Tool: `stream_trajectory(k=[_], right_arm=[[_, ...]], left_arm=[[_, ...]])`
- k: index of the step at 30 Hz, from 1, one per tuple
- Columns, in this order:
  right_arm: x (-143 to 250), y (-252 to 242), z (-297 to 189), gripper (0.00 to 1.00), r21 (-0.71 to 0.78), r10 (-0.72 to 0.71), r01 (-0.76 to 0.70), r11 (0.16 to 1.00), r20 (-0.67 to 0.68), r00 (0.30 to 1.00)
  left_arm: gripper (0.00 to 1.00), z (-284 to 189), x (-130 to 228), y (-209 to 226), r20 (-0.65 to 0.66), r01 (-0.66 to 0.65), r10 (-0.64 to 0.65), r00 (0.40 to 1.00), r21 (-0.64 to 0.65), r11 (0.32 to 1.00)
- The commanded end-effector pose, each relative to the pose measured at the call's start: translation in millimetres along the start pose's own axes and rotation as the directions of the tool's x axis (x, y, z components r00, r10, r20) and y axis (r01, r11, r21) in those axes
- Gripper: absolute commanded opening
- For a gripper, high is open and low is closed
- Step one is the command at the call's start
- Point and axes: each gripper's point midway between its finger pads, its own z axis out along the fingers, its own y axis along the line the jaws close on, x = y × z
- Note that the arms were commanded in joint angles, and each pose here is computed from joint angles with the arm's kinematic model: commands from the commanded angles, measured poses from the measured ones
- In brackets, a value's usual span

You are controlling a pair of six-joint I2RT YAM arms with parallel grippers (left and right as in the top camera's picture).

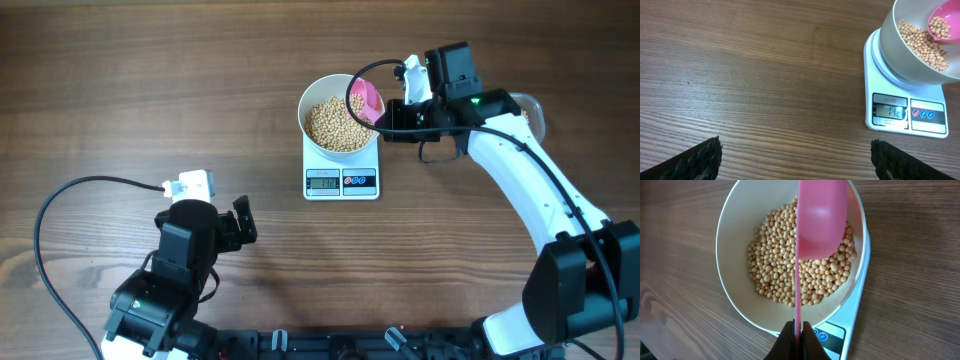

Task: Scoop item into bowl and weigh 150g on scale

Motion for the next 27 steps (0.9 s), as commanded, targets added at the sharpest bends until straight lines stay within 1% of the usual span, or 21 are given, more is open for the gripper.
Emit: stream_trajectory(k=[1, 6, 13, 14, 15, 17, 18, 22, 23, 27], right_arm=[[-16.8, 24.0, -14.3, 0.04, -0.096, -0.041, 0.046, 0.994, 0.056, 0.998], [-15.8, 35.5, -19.0, 0.04, -0.147, -0.130, 0.139, 0.979, 0.067, 0.989], [-22.6, 47.1, -39.4, 0.04, -0.142, -0.231, 0.250, 0.958, 0.139, 0.963], [-22.8, 49.1, -42.2, 0.04, -0.138, -0.267, 0.288, 0.948, 0.150, 0.952], [-22.4, 49.8, -43.7, 0.04, -0.131, -0.308, 0.329, 0.935, 0.157, 0.938], [-24.0, 45.2, -43.3, 0.04, -0.100, -0.325, 0.342, 0.934, 0.159, 0.932], [-24.0, 45.0, -43.3, 0.04, -0.094, -0.353, 0.370, 0.924, 0.162, 0.922], [-23.3, 44.4, -42.9, 0.04, -0.084, -0.389, 0.405, 0.910, 0.161, 0.907], [-21.2, 42.8, -42.1, 0.04, -0.074, -0.407, 0.421, 0.904, 0.152, 0.901], [-9.4, 28.4, -34.5, 0.04, 0.046, -0.486, 0.484, 0.874, 0.069, 0.871]], left_arm=[[1.00, 1.3, 0.5, 3.9, 0.003, -0.007, 0.008, 1.000, -0.018, 1.000], [1.00, 1.3, 0.5, 3.9, 0.003, -0.008, 0.008, 1.000, -0.018, 1.000], [1.00, 1.3, 0.5, 3.9, 0.003, -0.007, 0.008, 1.000, -0.018, 1.000], [1.00, 1.3, 0.5, 3.9, 0.003, -0.008, 0.008, 1.000, -0.018, 1.000], [1.00, 1.3, 0.5, 3.9, 0.003, -0.007, 0.008, 1.000, -0.018, 1.000], [1.00, 1.3, 0.5, 3.9, 0.003, -0.008, 0.008, 1.000, -0.018, 1.000], [1.00, 1.3, 0.5, 3.9, 0.003, -0.007, 0.008, 1.000, -0.018, 1.000], [1.00, 1.3, 0.5, 3.9, 0.003, -0.008, 0.008, 1.000, -0.018, 1.000], [1.00, 1.3, 0.5, 3.9, 0.003, -0.008, 0.008, 1.000, -0.018, 1.000], [1.00, 1.3, 0.5, 3.9, 0.003, -0.008, 0.008, 1.000, -0.018, 1.000]])
